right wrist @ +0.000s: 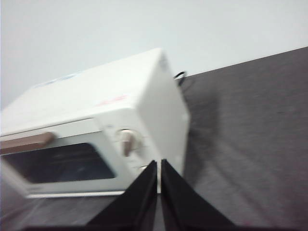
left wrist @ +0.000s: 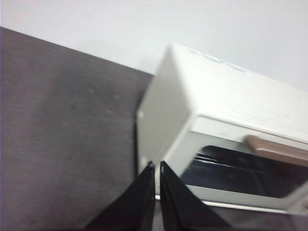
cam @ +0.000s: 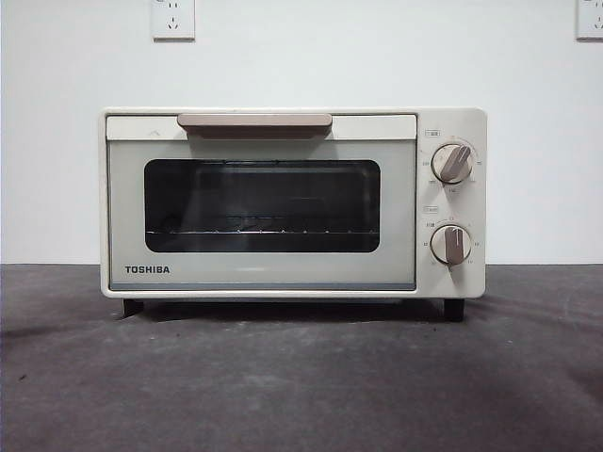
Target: The left arm flap open the oven, the right arm pick bread and place it into oven, the left arm flap close the oven
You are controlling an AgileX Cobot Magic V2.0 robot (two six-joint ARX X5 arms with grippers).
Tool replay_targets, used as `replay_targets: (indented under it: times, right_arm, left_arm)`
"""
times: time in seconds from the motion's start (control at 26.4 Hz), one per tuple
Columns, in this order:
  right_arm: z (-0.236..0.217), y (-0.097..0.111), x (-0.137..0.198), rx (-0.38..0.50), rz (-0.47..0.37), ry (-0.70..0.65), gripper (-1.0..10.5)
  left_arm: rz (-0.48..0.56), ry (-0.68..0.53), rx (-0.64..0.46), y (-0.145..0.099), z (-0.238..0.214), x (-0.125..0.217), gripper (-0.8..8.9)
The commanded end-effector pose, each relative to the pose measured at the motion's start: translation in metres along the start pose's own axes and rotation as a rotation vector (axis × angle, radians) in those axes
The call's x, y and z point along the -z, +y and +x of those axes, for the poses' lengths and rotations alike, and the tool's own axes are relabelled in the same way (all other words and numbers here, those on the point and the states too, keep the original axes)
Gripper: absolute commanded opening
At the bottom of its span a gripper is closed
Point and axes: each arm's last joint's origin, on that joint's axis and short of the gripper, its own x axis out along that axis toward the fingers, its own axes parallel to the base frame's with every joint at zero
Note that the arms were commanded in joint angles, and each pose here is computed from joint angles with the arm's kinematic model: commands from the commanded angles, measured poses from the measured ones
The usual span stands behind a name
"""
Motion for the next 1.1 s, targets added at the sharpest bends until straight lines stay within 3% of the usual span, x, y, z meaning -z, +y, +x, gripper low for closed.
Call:
replay_targets:
  times: [0.04,0.3,0.68,0.99,1.1]
  right_arm:
    - [0.0,0.008,-0.016,-0.057,-0.02,0.031,0.1]
    - [0.005,0.026,-0.049,-0.228,-0.11,0.173,0.1]
    - [0.01,0.04,-0.067,-0.415,-0.202,0.272,0.1]
    - [0.009,0.04,-0.062,-0.42,-0.203,0.316,0.1]
    - [0.009,0.039,-0.061,-0.415,-0.191,0.331,1.5]
  left_arm:
    - [0.033,0.018,0.061,-0.01,0.002,-0.02,0.17]
    - [0.084,0.158,0.28,-0.032,0.017,-0.05,0.17]
    - [0.172,0.27,0.57,-0.052,0.019,-0.052,0.17]
    - [0.193,0.259,0.637,-0.059,0.014,-0.052,0.33]
    - [0.203,0.257,0.644,-0.06,0.014,-0.052,0.85]
